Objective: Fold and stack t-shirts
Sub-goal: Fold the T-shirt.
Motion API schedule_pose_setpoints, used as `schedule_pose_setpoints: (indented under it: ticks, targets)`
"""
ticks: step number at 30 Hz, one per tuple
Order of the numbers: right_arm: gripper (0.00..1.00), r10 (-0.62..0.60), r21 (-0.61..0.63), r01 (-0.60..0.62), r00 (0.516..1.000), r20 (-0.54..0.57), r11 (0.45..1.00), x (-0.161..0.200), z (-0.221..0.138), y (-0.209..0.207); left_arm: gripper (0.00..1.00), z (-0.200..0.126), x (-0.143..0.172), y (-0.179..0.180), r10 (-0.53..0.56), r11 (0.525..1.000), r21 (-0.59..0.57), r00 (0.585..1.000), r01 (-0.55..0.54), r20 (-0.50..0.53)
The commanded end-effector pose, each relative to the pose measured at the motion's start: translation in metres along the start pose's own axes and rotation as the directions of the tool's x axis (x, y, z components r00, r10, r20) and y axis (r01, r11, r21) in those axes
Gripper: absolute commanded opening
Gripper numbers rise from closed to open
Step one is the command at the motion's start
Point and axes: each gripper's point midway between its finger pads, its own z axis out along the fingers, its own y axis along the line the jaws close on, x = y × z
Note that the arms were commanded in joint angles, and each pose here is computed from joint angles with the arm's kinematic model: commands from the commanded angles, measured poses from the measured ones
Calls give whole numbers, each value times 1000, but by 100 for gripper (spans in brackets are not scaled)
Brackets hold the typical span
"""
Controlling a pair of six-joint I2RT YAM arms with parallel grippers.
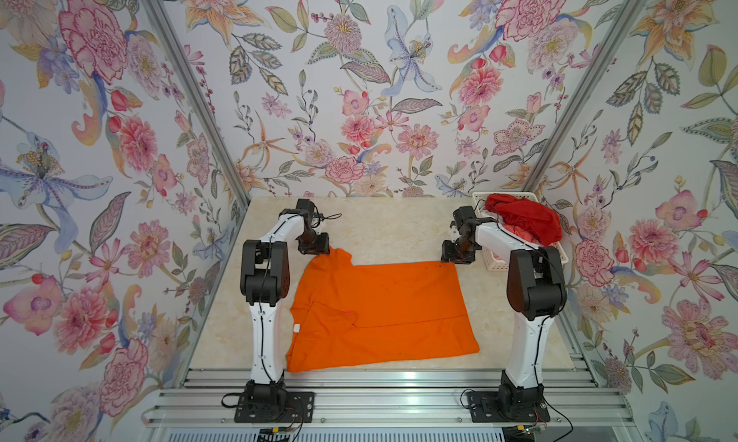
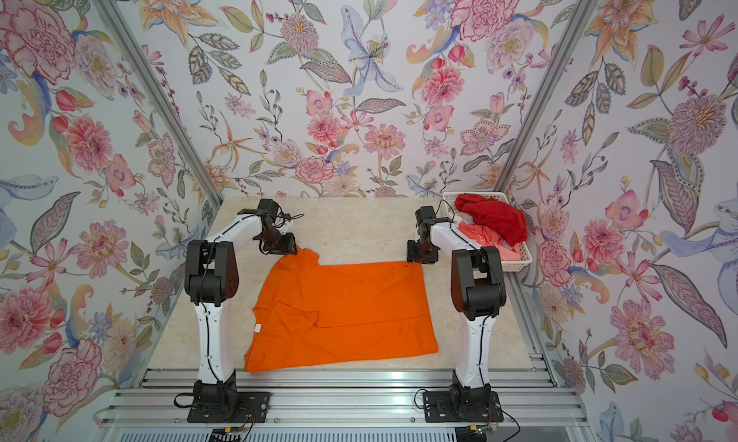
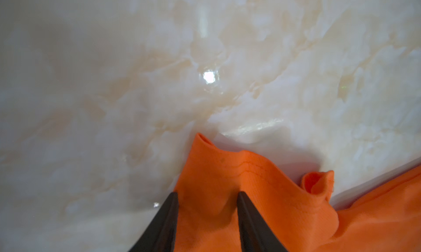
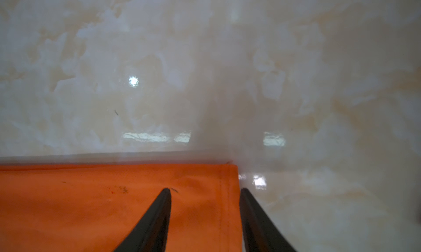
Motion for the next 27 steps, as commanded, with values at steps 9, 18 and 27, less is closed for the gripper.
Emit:
schedule_pose_setpoints:
  ticks: [9,18,27]
  targets:
    - [49,-7,-30,6,1000,-28,1000,-3,10,-2,47,13,25,32,-33,990,-137,995,21,-91]
    - [50,33,-53,-34,999,-25,998,1,12,-19,69,2,20,35,-27,987,-161,997,16,-68]
    - [48,39,-191,-49,998,-53,980,1,27,3,48,22,23,29,-30,993,-119,995,18,-98]
